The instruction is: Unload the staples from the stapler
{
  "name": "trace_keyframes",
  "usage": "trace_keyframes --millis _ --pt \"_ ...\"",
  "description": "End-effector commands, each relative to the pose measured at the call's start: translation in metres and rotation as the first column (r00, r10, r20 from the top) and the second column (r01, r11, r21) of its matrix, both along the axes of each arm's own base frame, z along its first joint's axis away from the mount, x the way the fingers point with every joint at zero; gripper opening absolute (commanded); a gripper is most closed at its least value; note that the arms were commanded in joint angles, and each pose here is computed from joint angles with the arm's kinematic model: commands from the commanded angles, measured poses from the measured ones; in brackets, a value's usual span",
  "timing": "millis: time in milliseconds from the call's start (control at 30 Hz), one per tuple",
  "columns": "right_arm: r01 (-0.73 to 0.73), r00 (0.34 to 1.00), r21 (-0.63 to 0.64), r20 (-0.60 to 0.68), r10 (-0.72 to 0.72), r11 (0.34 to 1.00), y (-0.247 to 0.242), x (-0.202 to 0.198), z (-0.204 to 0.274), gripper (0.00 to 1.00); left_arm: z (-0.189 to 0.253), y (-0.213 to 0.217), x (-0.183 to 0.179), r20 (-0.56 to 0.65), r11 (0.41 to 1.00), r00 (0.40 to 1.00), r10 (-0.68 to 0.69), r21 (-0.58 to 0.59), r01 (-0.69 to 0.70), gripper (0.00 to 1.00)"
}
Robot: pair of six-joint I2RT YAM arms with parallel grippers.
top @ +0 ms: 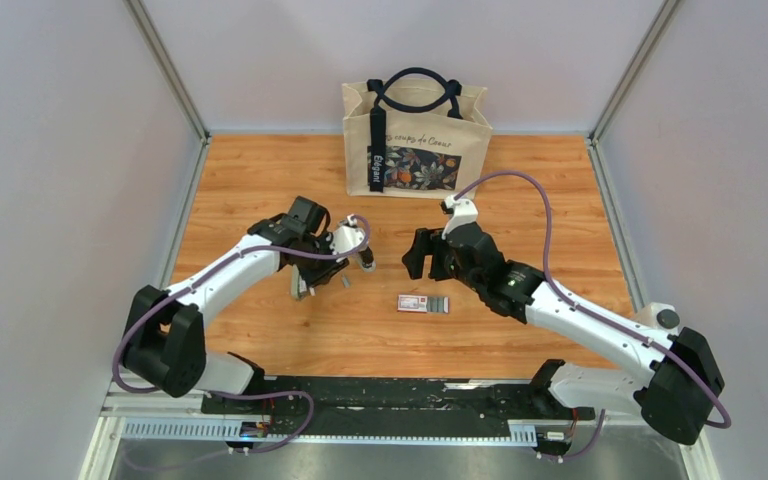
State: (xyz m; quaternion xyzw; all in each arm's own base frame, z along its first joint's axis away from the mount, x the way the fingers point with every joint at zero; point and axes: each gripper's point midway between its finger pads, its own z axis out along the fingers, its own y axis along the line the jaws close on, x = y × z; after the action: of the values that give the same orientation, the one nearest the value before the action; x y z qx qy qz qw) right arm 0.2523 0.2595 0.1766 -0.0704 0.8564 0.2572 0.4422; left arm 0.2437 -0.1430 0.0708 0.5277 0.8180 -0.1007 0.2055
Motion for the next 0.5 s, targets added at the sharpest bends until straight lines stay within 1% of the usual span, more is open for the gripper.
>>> trace_keyframes --millis 0,67,200,467 --pt "0.008 1.000 0.052 0.028 -0.009 0.999 0.002 0.002 0.013 0.81 0.033 -0.020 0.036 0.098 0.996 0.994 0.043 -0.077 -0.036 0.42" --pt "0.012 0.999 0.052 0.031 -0.014 0.999 0.001 0.002 0.013 0.81 0.035 -0.023 0.048 0.127 0.997 0.991 0.032 -0.074 -0.022 0.43" --pt "0.017 0.999 0.044 0.033 -0.018 0.999 -0.001 0.003 0.014 0.81 0.028 -0.028 0.069 0.118 1.000 0.993 0.005 -0.030 -0.002 0.43" --pt "0.017 0.999 0.040 0.039 -0.018 0.999 -0.003 0.002 0.014 0.82 0.003 -0.026 0.074 0.052 0.993 0.993 -0.108 0.060 0.105 0.44"
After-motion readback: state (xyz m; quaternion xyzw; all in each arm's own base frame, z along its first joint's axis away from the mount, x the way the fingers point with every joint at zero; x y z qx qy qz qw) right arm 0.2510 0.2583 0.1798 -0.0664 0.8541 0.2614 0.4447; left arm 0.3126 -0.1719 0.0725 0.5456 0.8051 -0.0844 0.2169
